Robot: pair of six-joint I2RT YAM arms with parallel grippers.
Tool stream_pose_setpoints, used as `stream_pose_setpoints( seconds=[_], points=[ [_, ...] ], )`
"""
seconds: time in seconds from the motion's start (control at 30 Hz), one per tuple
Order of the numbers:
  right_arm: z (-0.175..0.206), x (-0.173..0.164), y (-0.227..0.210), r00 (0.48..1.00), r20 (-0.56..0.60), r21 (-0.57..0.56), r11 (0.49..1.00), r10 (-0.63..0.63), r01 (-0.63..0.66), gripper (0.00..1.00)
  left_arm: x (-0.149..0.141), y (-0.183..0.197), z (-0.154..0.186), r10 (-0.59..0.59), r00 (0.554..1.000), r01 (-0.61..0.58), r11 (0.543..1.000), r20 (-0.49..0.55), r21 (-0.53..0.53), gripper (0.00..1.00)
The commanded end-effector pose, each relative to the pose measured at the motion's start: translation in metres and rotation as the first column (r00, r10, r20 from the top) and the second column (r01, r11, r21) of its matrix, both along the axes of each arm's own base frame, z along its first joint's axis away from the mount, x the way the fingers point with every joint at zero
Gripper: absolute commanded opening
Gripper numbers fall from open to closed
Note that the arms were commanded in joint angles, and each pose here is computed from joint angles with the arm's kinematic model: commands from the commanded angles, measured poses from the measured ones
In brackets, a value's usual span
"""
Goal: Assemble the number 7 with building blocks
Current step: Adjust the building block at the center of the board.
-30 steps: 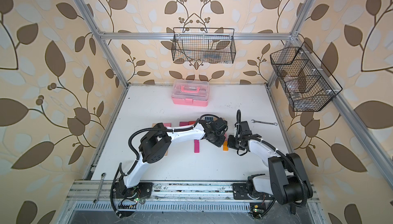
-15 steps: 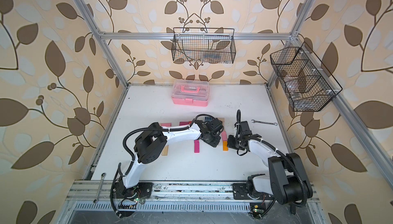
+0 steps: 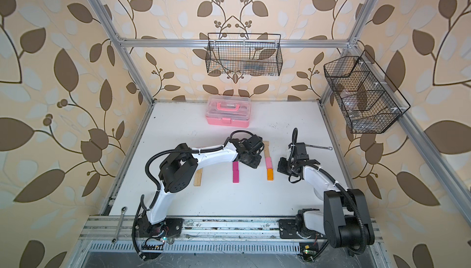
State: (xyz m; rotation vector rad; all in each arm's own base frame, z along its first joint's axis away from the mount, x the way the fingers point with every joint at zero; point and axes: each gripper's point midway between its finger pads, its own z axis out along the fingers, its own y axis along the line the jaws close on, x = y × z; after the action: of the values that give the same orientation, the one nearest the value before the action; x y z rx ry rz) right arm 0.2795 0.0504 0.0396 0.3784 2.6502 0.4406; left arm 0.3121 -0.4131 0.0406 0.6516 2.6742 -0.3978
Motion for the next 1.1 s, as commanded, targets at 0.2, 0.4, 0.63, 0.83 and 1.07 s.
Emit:
stream_pose_setpoints(
  seconds=[0.2, 0.4, 0.63, 0.83, 1.07],
  points=[
    [0.043, 0.056, 0.005, 0.992, 0.113, -0.013, 0.998, 0.057, -0.056, 0.1, 0.058, 0.015, 0.074, 0.047, 0.987, -0.034, 0.996, 0.154, -0.085, 0.37],
    [0.036, 0.09, 0.014, 0.993, 0.091, -0.021, 0.997, 0.071, -0.07, 0.09, 0.08, 0.014, 0.078, 0.053, 0.988, -0.034, 0.991, 0.147, -0.126, 0.37],
    [0.028, 0.106, 0.016, 0.995, 0.061, -0.045, 0.996, 0.084, -0.081, 0.09, 0.081, -0.009, 0.061, -0.016, 0.997, 0.028, 0.986, 0.079, -0.163, 0.36],
    [0.02, 0.104, 0.014, 0.996, 0.042, -0.056, 0.995, 0.082, -0.079, 0.09, 0.076, -0.022, 0.046, -0.028, 0.999, 0.034, 0.981, 0.034, -0.193, 0.33],
    [0.015, 0.098, 0.01, 0.997, 0.029, -0.052, 0.996, 0.072, -0.071, 0.09, 0.065, -0.041, 0.029, -0.051, 0.999, 0.048, 0.977, -0.005, -0.209, 0.31]
  ],
)
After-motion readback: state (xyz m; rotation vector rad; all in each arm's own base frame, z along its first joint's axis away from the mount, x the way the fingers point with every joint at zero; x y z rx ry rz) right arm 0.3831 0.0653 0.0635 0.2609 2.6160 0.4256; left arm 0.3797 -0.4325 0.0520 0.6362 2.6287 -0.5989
